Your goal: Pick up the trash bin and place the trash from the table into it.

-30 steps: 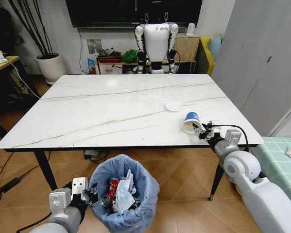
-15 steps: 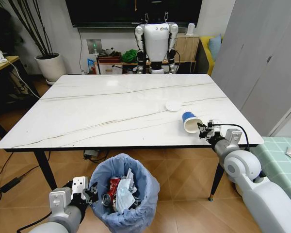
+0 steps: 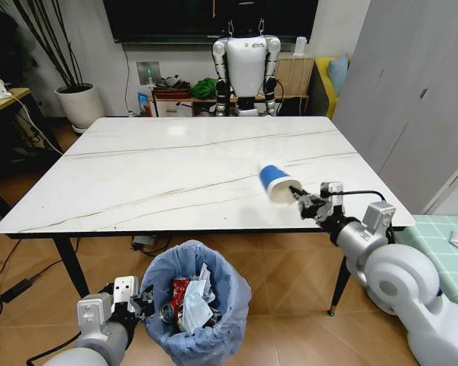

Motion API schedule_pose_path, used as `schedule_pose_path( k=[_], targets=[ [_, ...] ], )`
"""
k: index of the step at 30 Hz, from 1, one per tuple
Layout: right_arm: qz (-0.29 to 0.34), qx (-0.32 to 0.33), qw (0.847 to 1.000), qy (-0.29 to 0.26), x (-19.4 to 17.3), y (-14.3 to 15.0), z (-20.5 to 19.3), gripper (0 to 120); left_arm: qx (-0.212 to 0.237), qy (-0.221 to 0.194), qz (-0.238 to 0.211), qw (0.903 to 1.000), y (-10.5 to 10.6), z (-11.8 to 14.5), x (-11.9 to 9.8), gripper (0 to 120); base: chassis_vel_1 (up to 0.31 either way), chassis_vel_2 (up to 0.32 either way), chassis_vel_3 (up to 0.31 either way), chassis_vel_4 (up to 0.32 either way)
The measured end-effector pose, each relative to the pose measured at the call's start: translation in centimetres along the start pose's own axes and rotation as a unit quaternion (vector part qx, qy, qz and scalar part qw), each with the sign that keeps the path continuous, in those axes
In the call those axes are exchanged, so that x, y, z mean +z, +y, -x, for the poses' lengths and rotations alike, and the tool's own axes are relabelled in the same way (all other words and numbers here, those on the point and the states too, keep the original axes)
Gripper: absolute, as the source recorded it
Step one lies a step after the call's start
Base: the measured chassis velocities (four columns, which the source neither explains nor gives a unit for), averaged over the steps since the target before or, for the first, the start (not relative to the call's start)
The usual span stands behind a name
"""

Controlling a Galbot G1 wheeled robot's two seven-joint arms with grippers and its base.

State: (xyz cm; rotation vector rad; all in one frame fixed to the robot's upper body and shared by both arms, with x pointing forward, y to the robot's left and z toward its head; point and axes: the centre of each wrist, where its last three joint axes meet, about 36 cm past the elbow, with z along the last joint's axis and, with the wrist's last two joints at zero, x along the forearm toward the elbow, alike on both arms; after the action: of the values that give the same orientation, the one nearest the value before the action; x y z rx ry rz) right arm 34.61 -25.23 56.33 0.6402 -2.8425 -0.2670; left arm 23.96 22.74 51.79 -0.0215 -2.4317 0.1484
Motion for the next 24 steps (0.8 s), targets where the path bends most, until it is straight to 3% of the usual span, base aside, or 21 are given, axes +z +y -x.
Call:
schedule_pose_path(
  k=[5,10,24],
  targets=[
    [-0.013,-0.087,0.996,0.018,-0.1,3.3,-2.9,0,-0.004,0.003,-0.003,1.0000,-0.2,0.0,0.1,0,0.000,0.000,0.000,0.000],
    [-0.031,-0.141,0.988,0.047,0.8,4.5,-4.3,0,-0.005,0.006,-0.004,1.0000,-0.4,0.0,0.2,0,0.000,0.000,0.000,0.000],
    [-0.090,-0.174,0.976,0.098,3.9,5.6,-4.4,0,-0.001,0.010,-0.006,0.9999,-1.1,0.5,0.5,0,0.000,0.000,0.000,0.000]
  ],
)
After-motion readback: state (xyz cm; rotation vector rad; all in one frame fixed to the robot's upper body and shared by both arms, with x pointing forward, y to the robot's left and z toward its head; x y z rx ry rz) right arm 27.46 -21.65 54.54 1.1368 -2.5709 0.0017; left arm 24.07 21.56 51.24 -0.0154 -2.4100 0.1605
